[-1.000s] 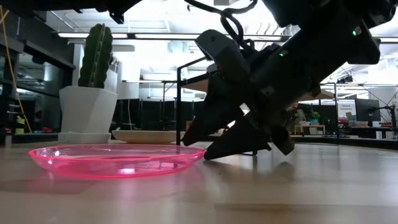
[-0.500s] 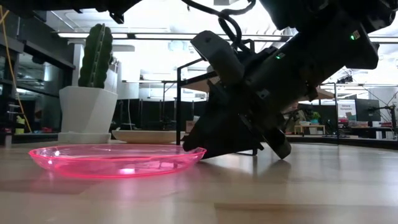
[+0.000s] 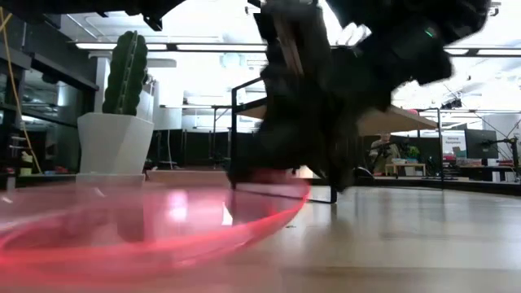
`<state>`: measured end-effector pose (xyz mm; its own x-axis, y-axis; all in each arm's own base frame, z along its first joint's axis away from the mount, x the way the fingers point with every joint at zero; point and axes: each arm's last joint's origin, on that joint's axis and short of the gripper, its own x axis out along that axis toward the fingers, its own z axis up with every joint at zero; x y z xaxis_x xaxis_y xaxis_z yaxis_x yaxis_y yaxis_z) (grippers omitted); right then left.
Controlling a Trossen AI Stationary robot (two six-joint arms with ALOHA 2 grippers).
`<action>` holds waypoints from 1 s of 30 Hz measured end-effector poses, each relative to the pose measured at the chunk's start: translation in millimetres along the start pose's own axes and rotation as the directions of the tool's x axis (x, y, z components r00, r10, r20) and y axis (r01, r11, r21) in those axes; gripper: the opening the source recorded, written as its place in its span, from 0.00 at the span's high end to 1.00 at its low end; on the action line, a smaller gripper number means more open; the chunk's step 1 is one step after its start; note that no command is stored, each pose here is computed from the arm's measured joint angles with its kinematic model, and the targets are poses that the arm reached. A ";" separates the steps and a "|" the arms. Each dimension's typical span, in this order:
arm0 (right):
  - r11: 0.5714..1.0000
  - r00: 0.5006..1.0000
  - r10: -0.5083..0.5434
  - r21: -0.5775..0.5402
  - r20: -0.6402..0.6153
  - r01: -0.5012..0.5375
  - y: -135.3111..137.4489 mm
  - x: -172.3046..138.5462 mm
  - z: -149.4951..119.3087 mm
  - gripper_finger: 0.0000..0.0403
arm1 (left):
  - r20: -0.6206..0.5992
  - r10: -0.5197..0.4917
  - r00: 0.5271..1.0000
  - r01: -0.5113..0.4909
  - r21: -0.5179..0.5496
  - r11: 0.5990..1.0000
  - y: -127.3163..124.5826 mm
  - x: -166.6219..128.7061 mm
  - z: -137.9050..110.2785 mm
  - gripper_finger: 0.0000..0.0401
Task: Place and stack plates onto a shelf
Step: Stack the pink plate on top of the pink plate on the shelf
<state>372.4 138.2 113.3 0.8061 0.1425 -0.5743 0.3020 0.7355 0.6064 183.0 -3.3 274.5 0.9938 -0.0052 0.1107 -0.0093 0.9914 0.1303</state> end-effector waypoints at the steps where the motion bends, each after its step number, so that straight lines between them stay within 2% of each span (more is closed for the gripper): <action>1: 0.999 0.999 0.033 -0.001 -0.009 -0.033 1.2 -1.6 6.6 1.00 | 0.000 0.000 1.000 0.000 0.001 1.000 0.0 0.0 0.0 0.64; 6: 0.996 0.991 0.088 -0.008 -0.096 -0.090 -11.8 0.5 22.7 1.00 | -0.001 -0.001 1.000 0.001 0.001 1.000 0.0 0.0 -0.1 0.64; 13: 0.975 0.967 0.221 0.008 -0.124 -0.222 -17.4 0.6 43.6 1.00 | -0.001 0.000 1.000 0.000 0.001 1.000 0.0 0.0 -0.1 0.64; 19: 0.935 0.923 0.354 0.044 -0.154 -0.351 -18.4 -2.8 59.2 1.00 | -0.001 0.000 1.000 0.000 0.001 1.000 0.0 0.0 -0.1 0.64; 30: 0.867 0.866 0.495 -0.017 -0.063 -0.497 4.2 -44.4 100.6 1.00 | -0.002 0.000 1.000 0.000 0.001 1.000 0.0 0.0 -0.3 0.64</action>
<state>389.1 68.3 196.7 0.8158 0.5298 -0.2320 -0.1477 0.5787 0.8021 183.0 -3.2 274.2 0.9941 -0.0048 0.1085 -0.0095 0.9912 0.1317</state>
